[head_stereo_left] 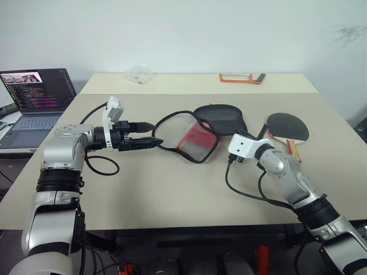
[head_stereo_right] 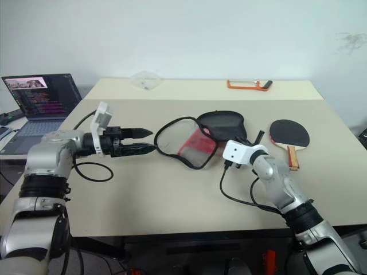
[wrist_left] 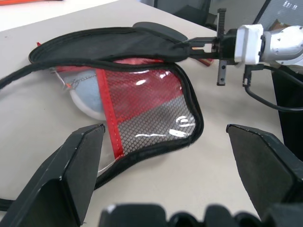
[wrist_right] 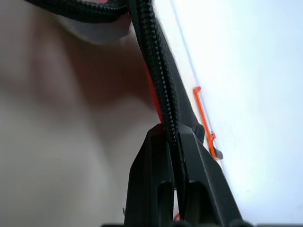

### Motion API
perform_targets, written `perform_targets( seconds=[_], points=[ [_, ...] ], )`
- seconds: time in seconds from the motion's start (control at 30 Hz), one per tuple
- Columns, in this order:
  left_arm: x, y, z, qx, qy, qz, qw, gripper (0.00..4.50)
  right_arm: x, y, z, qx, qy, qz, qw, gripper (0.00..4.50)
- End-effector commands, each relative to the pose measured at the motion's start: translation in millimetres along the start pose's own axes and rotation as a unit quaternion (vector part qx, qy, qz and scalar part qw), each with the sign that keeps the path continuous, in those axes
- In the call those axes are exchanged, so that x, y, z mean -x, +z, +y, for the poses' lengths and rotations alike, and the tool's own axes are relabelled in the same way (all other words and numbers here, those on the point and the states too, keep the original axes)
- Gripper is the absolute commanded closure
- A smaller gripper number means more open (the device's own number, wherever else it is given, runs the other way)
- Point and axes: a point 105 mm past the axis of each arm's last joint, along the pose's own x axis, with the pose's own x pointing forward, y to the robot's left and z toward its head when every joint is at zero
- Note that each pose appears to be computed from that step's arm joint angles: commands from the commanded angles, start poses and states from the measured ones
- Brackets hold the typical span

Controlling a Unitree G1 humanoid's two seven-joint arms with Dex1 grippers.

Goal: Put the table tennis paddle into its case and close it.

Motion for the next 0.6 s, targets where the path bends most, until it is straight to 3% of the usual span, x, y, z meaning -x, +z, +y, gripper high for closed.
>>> perform_targets(
  seconds=[0.03,0.13,0.27,0.6],
  points=[
    [0,15,-2,-0.026,-0.006,-0.011,1.0,0.0,15,3,3,0.015,0.031,0.009,0.999,4.48],
    [0,15,-1,-0.027,-0.006,-0.01,1.0,0.0,21,0,9,0.01,0.046,0.021,0.999,4.48],
    [-1,16,-1,-0.029,-0.007,-0.01,0.999,0.0,24,-23,6,-0.004,0.036,0.068,0.997,4.48],
    [-1,18,1,-0.034,-0.009,-0.007,0.999,0.0,39,-37,15,0.016,0.075,0.09,0.993,4.48]
  ],
)
